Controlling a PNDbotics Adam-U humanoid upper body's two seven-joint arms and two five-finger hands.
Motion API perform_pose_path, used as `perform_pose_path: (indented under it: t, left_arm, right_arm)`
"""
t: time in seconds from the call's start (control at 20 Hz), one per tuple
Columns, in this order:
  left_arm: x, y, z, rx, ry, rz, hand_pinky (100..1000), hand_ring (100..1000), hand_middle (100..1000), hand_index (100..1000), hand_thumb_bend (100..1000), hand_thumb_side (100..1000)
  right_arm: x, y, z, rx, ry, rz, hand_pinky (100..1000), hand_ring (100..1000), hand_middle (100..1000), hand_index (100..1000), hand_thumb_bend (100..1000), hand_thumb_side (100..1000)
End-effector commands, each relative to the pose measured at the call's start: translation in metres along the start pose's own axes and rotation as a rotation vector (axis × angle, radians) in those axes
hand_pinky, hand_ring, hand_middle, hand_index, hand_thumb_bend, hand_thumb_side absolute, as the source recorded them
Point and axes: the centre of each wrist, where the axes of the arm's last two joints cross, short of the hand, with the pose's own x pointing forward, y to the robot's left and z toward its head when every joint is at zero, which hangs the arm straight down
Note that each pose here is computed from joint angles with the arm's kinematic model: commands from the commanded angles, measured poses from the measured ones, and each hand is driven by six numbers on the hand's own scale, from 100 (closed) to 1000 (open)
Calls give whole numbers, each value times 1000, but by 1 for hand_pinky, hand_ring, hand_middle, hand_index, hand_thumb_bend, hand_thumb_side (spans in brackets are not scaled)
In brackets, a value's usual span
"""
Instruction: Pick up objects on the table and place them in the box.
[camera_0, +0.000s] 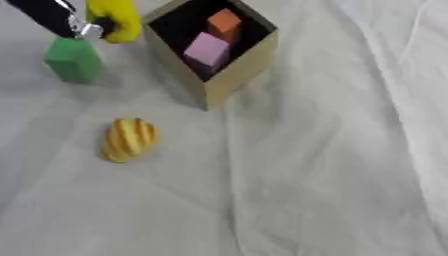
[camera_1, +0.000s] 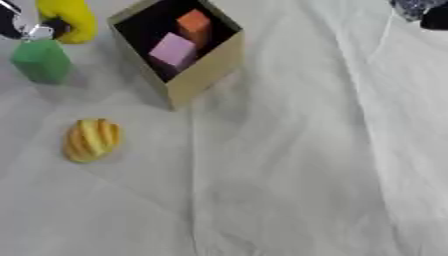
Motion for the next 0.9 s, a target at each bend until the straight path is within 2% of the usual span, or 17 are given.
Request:
perform_pose_path:
  t: [0.05,0.5,0.55,0.65,0.8,0.9]
  left_arm:
    - [-7,8,-12,37,16,14,777,670,592,683,220,295]
    - [-16,-4,-44,97,53,58,780,677,605,700,243,302]
    - [-16,-6,-47,98,53,58,783,684,614,711,262,312]
    - [-17,-12,-51,84,52,57,805,734,686,782,346,387]
    - [-18,-15,-53,73,51,53,830,776,750,845,410,400]
    - [-18,-16,-53,81,46,52,844,801,787,887,483,444]
  right_arm:
    - [4,-10,-2,-8,-19,23,904,845,718,889,100,575]
    - [9,-13,-8,-24,-53,14,903,844,715,889,100,586]
    - [10,-13,-9,-26,-56,13,903,844,715,889,100,587]
    - [10,-13,-9,-27,-60,11,903,844,715,888,100,591]
    - [10,-13,-10,-31,-61,7,903,843,714,888,100,594]
    - [10,-13,-10,-31,-61,4,902,843,713,888,100,597]
